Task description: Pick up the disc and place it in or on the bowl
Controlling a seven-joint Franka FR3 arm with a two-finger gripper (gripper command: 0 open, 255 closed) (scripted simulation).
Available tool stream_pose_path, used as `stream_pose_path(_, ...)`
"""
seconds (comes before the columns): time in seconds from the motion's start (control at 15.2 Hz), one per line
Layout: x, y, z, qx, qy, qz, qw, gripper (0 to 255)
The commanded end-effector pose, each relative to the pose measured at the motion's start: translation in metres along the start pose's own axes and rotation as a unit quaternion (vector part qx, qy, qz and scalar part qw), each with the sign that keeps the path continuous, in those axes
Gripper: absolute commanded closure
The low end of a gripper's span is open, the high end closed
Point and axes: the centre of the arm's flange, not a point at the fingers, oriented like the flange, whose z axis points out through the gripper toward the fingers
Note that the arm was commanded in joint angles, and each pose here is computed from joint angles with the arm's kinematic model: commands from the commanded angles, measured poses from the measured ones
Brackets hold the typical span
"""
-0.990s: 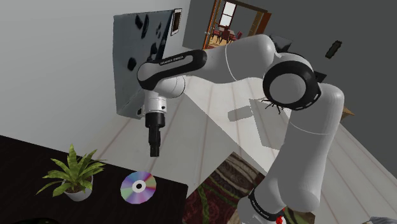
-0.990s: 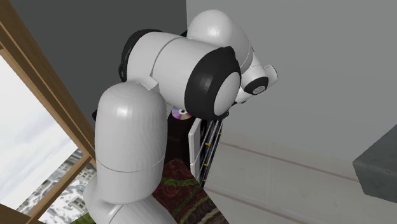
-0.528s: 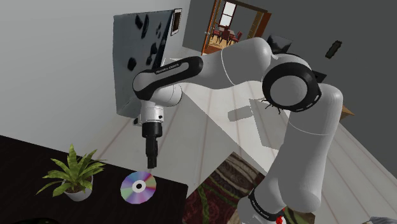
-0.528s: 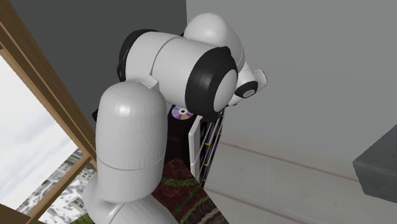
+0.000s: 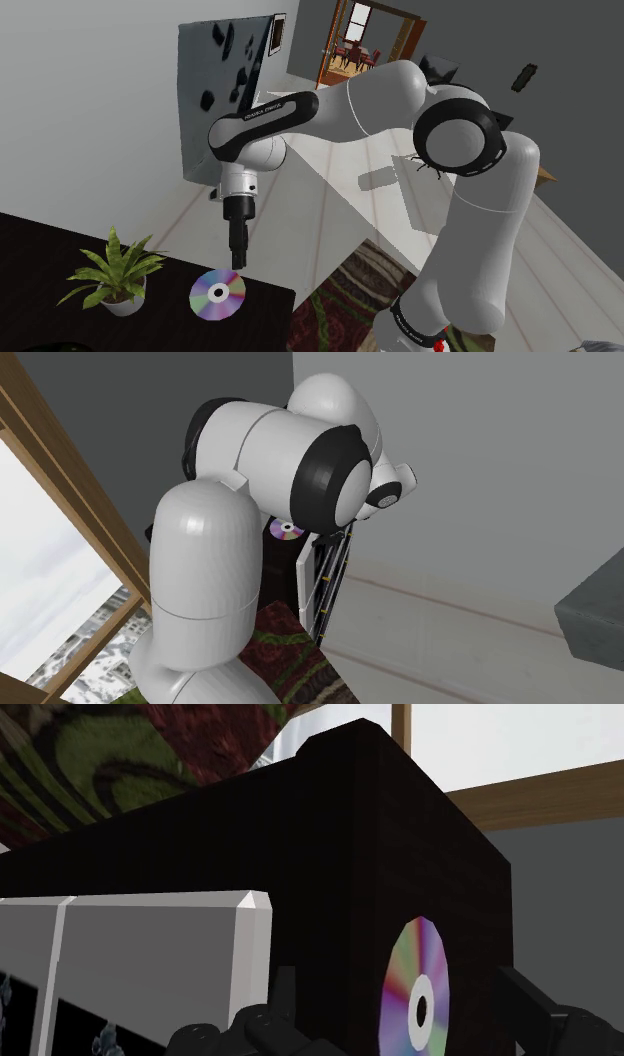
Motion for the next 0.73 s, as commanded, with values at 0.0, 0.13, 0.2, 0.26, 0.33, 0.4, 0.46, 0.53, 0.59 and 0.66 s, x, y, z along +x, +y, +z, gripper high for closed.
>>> stream_pose_path(0.0, 0.0000, 0.0000, 0.0000, 0.000, 0.000, 0.000, 1.0000, 255)
stream_pose_path(0.13, 0.0000, 0.0000, 0.0001, 0.000, 0.000, 0.000, 1.0000, 255)
stream_pose_path(0.2, 0.0000, 0.0000, 0.0001, 0.000, 0.000, 0.000, 1.0000, 255)
stream_pose_path(0.26, 0.0000, 0.0000, 0.0001, 0.000, 0.000, 0.000, 1.0000, 255)
stream_pose_path(0.33, 0.0000, 0.0000, 0.0001, 0.000, 0.000, 0.000, 1.0000, 255)
stream_pose_path(0.4, 0.0000, 0.0000, 0.0001, 0.000, 0.000, 0.000, 1.0000, 255)
stream_pose_path(0.46, 0.0000, 0.0000, 0.0001, 0.000, 0.000, 0.000, 1.0000, 255)
stream_pose_path(0.53, 0.0000, -0.0001, 0.0001, 0.000, 0.000, 0.000, 1.0000, 255)
stream_pose_path(0.59, 0.0000, 0.0000, 0.0000, 0.000, 0.000, 0.000, 1.0000, 255)
stream_pose_path(0.66, -0.0009, -0.0042, -0.0030, 0.000, 0.000, 0.000, 1.0000, 255)
